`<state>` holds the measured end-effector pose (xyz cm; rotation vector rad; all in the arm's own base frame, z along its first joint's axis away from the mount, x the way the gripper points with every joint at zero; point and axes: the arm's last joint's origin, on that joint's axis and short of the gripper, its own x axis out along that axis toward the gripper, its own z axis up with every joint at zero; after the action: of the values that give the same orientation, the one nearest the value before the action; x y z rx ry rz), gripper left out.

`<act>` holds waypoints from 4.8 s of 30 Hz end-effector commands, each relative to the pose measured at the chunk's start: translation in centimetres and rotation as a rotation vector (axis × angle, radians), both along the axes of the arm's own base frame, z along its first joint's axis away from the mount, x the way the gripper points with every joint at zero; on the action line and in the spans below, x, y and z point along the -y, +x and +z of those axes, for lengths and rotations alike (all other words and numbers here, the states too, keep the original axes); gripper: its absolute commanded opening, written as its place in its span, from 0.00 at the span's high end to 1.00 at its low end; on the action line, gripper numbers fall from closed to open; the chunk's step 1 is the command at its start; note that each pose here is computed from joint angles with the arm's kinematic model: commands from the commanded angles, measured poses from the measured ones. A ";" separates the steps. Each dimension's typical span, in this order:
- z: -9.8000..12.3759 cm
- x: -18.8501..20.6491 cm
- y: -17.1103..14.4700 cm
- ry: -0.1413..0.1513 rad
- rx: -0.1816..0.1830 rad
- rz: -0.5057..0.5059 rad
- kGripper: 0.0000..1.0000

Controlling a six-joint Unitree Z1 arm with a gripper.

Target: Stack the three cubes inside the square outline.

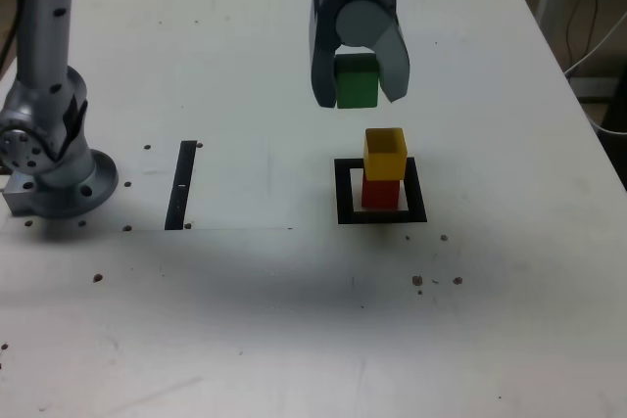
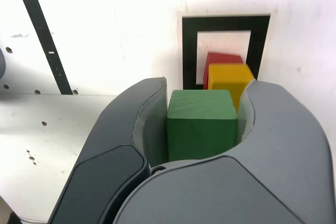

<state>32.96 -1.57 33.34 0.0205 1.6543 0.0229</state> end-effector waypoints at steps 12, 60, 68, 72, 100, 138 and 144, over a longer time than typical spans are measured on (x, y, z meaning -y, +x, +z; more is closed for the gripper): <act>0.2 2.4 1.0 0.017 0.022 -0.034 0.78; -3.6 1.3 3.5 0.033 -0.073 -0.006 0.75; -3.6 1.3 3.8 0.019 -0.064 -0.004 0.75; -3.8 1.3 3.9 0.020 -0.064 -0.004 0.74; -4.3 1.4 4.0 -0.004 -0.063 -0.033 0.05; 4.4 0.5 -5.8 -0.044 0.061 -0.025 0.01; 5.0 0.4 -8.9 -0.086 0.052 -0.013 0.01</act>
<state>25.33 -2.04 37.71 -0.0226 1.6126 -0.0508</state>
